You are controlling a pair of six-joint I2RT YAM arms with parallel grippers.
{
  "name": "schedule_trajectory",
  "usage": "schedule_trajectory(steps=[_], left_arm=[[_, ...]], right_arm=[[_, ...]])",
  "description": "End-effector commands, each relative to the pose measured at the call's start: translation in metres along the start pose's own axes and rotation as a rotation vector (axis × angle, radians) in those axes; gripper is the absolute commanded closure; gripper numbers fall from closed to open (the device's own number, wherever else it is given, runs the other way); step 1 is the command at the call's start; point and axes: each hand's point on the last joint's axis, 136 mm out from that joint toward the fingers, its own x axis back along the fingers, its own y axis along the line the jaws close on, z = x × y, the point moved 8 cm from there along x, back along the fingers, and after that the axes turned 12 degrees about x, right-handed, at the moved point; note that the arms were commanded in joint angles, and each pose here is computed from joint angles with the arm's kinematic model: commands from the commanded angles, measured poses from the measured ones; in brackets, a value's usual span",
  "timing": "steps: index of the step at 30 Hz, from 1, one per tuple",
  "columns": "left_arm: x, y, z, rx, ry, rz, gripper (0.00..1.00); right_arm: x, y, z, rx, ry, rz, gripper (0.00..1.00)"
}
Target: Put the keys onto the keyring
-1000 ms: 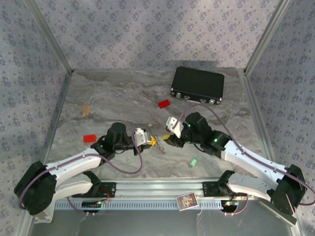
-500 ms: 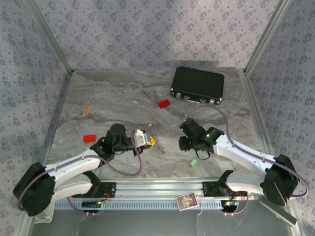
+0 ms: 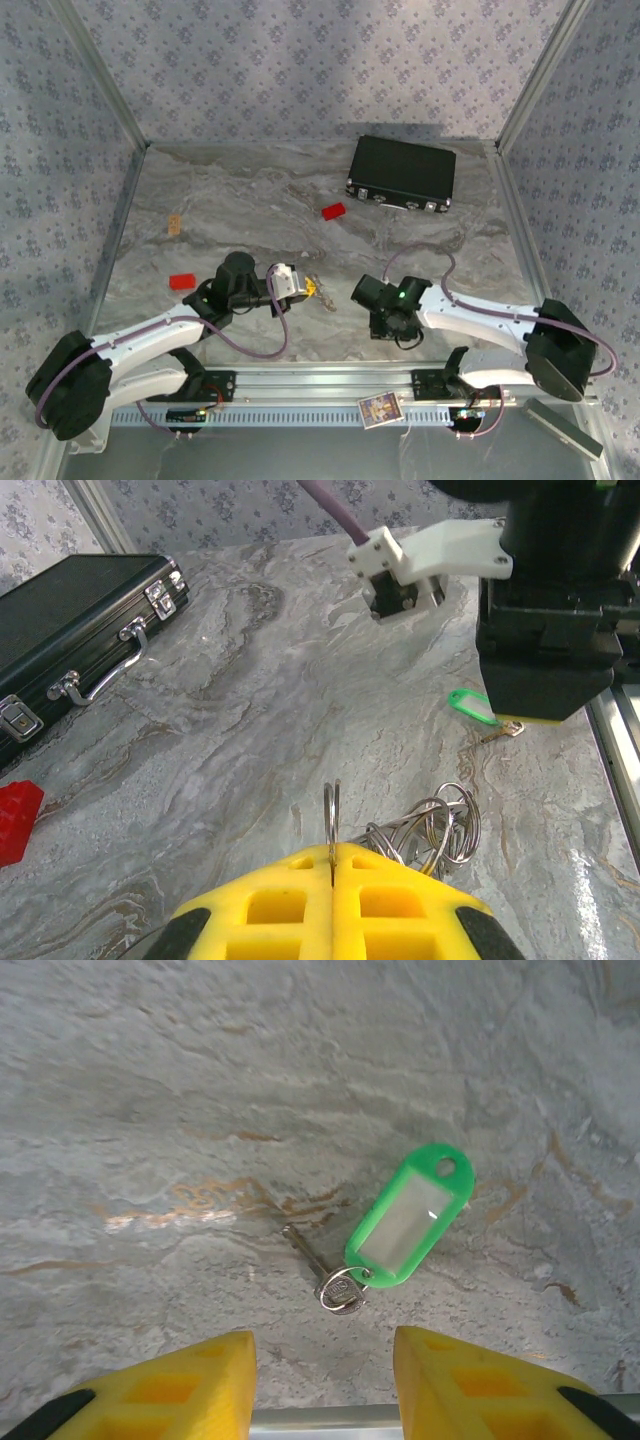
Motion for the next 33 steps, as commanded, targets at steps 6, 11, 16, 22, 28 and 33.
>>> schedule_trajectory(steps=[6, 11, 16, 22, 28, 33], left_arm=[[0.001, -0.003, -0.006, -0.038, -0.03, 0.012, 1.0], [0.001, -0.003, -0.007, -0.038, -0.028, 0.013, 1.0], [0.001, -0.003, -0.007, -0.04, -0.028, 0.013, 1.0], [0.001, -0.003, -0.006, -0.04, -0.025, 0.013, 1.0], [0.001, -0.003, -0.006, -0.039, -0.023, 0.015, 1.0], [0.001, -0.003, -0.006, -0.04, -0.022, 0.015, 1.0]], right_arm=[[-0.024, -0.002, 0.005, -0.084, 0.048, 0.077, 0.66], [-0.028, 0.0, 0.004, -0.072, 0.057, 0.089, 0.68], [-0.028, -0.002, 0.004, -0.064, 0.061, 0.115, 0.76], [-0.026, -0.002, 0.002, -0.054, 0.053, 0.122, 0.85], [-0.023, -0.002, -0.001, -0.032, 0.04, 0.138, 0.91], [-0.02, 0.003, -0.006, -0.005, 0.023, 0.119, 0.95]])
